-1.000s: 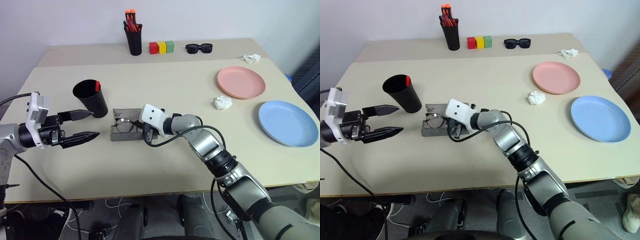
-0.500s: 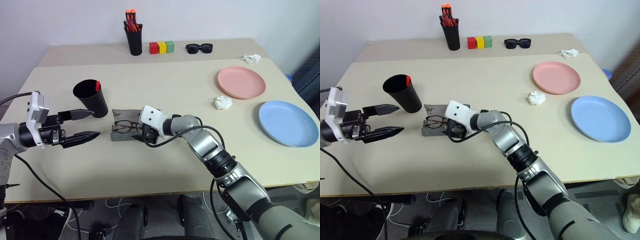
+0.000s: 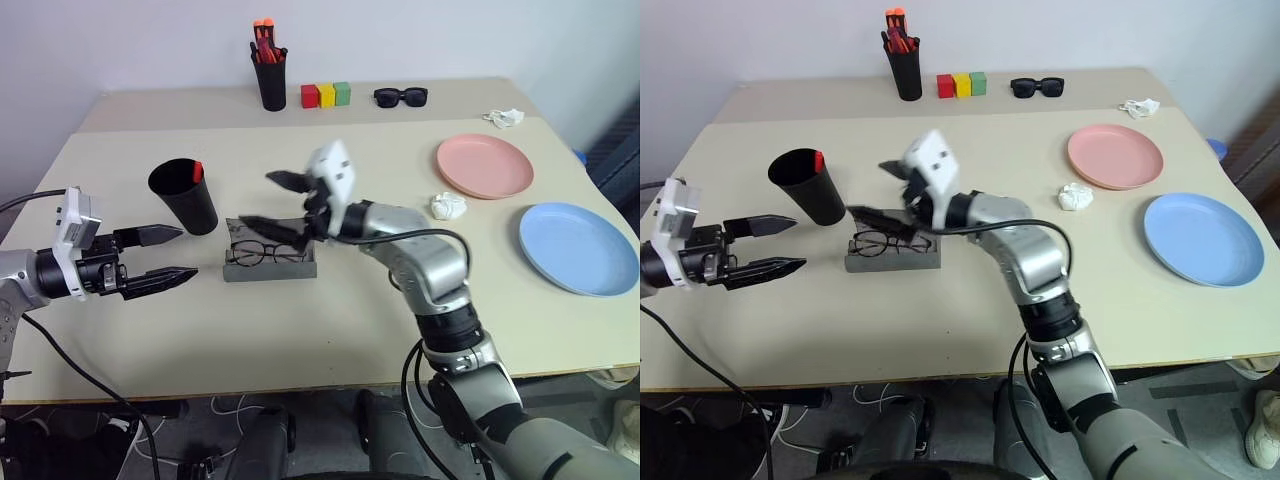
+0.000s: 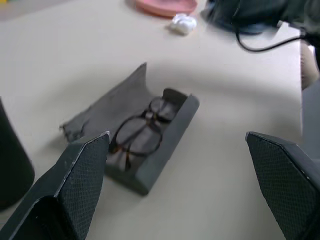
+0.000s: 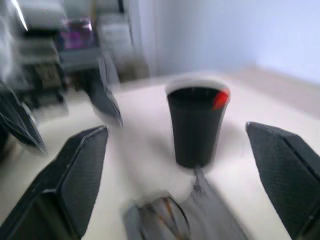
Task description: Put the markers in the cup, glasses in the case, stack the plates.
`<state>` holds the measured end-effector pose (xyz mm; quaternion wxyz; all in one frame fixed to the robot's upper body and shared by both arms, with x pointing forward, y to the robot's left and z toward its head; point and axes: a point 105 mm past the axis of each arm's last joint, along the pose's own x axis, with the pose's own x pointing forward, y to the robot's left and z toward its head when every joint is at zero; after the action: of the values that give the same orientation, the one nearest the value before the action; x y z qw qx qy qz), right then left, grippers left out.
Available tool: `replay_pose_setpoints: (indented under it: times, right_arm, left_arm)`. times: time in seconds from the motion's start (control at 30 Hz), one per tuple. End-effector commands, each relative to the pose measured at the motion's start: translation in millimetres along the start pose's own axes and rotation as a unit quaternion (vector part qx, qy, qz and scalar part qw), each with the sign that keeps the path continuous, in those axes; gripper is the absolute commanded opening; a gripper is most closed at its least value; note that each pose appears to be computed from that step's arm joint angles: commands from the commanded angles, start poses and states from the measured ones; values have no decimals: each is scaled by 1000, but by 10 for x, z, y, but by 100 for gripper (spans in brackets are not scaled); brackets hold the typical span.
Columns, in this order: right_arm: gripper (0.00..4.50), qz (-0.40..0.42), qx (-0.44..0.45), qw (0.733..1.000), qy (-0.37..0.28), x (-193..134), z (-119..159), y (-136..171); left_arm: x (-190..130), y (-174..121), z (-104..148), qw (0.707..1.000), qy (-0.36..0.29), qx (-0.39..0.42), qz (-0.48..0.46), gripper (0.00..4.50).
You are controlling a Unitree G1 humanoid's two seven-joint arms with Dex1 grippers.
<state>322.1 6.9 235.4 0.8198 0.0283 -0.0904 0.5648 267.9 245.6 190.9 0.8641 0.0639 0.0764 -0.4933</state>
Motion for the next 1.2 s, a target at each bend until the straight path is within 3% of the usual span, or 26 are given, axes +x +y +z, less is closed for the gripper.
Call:
replay_pose_setpoints:
  times: [0.03, 0.23, 0.63, 1.2]
  right_arm:
    - [448, 11, 26, 997, -68, -303, 321, 18]
    - [448, 0, 10, 1000, -13, -617, 180, 58]
    - [448, -27, -1, 999, -23, -596, 256, 35]
    - [448, -34, -7, 999, -14, -563, 217, 45]
  left_arm:
    - [88, -38, 49, 1000, -4, 18, -3, 450]
    - [204, -181, -192, 999, 31, -27, -26, 450]
    - [407, -123, -470, 997, 26, -67, -25, 450]
    - [642, -166, -410, 996, -3, -74, -49, 450]
